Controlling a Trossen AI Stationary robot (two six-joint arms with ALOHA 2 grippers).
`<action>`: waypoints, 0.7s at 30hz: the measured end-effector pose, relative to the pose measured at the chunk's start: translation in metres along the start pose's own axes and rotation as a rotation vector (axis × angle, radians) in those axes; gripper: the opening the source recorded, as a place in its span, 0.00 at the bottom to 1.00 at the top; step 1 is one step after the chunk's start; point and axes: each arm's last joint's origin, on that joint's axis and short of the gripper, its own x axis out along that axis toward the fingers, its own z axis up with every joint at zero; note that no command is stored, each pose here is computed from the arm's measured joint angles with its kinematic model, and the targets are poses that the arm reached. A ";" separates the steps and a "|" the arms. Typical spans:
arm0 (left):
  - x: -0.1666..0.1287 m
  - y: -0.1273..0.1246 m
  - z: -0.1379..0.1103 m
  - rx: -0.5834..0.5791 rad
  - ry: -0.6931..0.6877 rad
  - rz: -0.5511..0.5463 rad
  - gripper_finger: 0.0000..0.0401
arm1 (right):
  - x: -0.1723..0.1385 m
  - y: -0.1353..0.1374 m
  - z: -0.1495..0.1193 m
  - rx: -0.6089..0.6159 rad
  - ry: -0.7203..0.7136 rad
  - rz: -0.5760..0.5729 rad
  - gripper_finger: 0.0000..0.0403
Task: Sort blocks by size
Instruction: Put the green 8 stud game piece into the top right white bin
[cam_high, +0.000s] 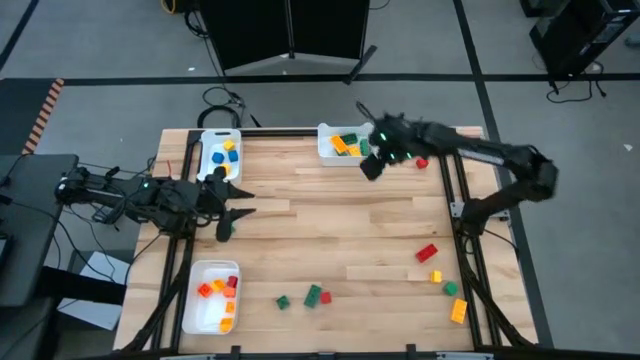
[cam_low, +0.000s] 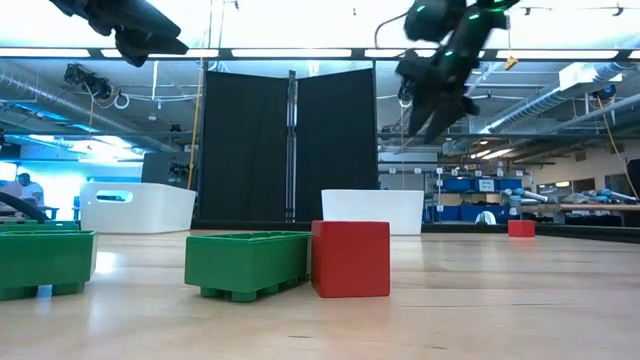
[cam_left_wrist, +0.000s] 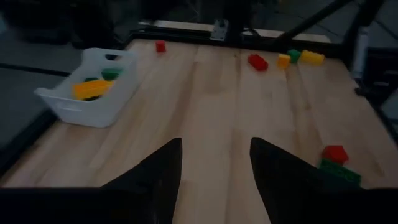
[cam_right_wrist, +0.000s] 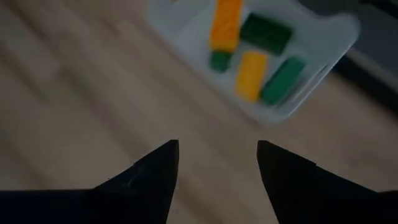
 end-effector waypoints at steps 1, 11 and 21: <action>0.000 0.001 0.000 -0.005 -0.007 0.022 0.49 | -0.003 0.003 -0.011 0.022 -0.019 0.022 0.57; 0.003 0.010 0.019 -0.197 -0.208 0.231 0.49 | -0.012 0.039 -0.102 0.130 -0.135 0.316 0.55; 0.000 0.010 0.031 -0.166 -0.321 0.235 0.50 | -0.010 0.076 -0.131 0.164 -0.180 0.443 0.51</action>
